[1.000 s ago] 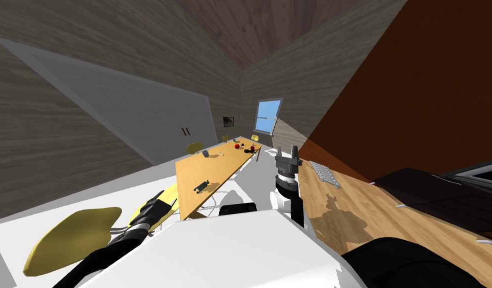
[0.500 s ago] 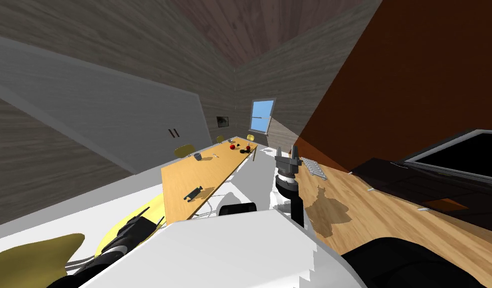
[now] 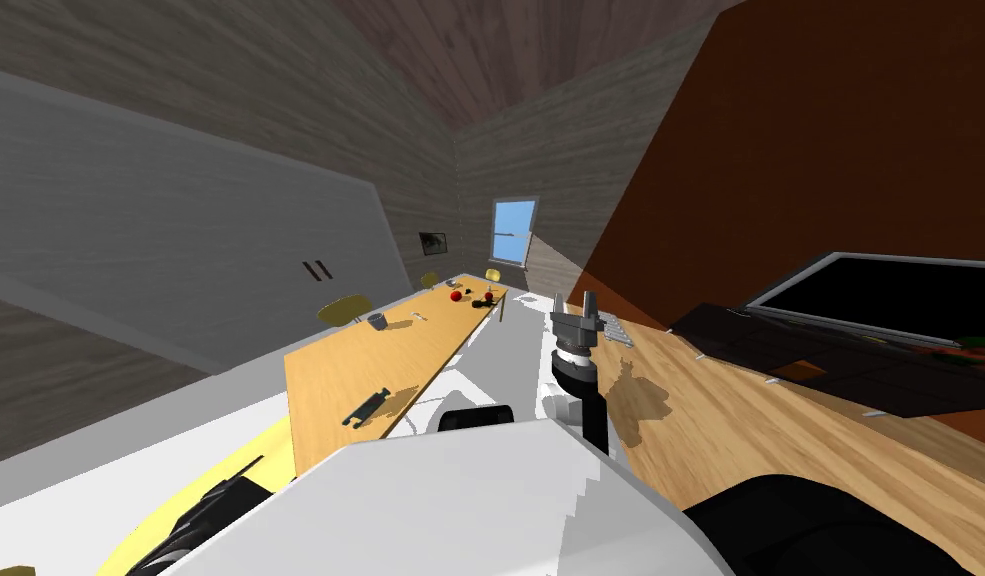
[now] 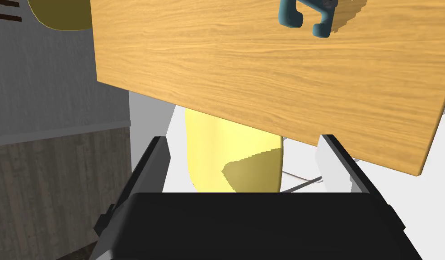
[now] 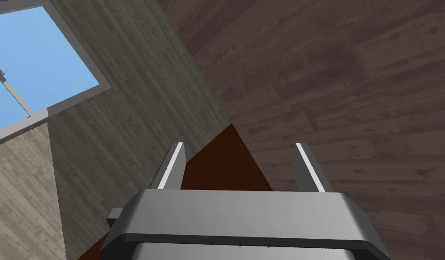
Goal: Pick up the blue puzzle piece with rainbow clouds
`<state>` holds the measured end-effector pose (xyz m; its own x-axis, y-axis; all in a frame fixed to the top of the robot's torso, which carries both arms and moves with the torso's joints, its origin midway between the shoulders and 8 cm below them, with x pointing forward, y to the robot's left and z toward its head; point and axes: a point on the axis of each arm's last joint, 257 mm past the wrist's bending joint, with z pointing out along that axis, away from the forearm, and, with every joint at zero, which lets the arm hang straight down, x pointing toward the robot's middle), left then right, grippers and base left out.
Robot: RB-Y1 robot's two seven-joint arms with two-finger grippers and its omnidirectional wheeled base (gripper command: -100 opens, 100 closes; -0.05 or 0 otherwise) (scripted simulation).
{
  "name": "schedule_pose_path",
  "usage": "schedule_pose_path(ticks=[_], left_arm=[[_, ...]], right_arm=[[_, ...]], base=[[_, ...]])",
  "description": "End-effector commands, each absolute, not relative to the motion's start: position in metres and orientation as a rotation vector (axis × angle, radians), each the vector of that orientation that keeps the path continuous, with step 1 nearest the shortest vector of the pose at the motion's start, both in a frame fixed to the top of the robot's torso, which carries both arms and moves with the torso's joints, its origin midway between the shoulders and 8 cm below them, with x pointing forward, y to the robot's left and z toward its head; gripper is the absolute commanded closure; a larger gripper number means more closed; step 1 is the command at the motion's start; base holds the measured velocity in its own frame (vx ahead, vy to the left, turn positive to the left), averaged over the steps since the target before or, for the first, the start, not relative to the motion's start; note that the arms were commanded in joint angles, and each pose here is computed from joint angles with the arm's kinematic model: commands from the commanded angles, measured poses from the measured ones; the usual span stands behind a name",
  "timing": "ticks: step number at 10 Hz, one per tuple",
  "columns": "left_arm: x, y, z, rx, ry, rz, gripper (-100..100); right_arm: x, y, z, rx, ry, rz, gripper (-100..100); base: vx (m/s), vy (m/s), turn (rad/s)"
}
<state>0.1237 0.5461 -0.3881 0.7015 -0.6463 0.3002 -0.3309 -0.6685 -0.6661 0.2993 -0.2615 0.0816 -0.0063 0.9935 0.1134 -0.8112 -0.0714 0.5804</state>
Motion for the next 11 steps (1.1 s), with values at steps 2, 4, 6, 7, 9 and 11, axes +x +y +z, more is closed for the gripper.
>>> schedule_pose_path(ticks=[2, 4, 6, 7, 9, 11], left_arm=[[0.094, 0.554, -0.403, -2.424, 0.696, -0.630, -100], [0.072, 0.557, -0.412, -2.496, 0.666, -0.571, -100], [0.052, 0.559, -0.419, -2.557, 0.633, -0.521, -100], [0.035, 0.560, -0.425, -2.609, 0.599, -0.477, -100], [0.019, 0.561, -0.429, -2.657, 0.565, -0.436, -100], [0.002, 0.559, -0.434, -2.712, 0.533, -0.390, -100]], right_arm=[[0.299, -0.262, 0.082, 0.576, 0.406, 1.555, 0], [0.299, -0.262, 0.082, 0.576, 0.406, 1.555, 0], [0.299, -0.262, 0.082, 0.576, 0.406, 1.555, 0], [0.299, -0.262, 0.082, 0.576, 0.406, 1.554, 0], [0.299, -0.262, 0.082, 0.576, 0.406, 1.554, 0], [0.299, -0.262, 0.082, 0.576, 0.406, 1.554, 0]], base=[[0.046, -0.004, -0.133], [0.073, -0.009, -0.230], [0.046, -0.002, -0.125], [0.046, 0.000, -0.202], [0.056, 0.001, -0.137], [0.055, 0.004, -0.129]])
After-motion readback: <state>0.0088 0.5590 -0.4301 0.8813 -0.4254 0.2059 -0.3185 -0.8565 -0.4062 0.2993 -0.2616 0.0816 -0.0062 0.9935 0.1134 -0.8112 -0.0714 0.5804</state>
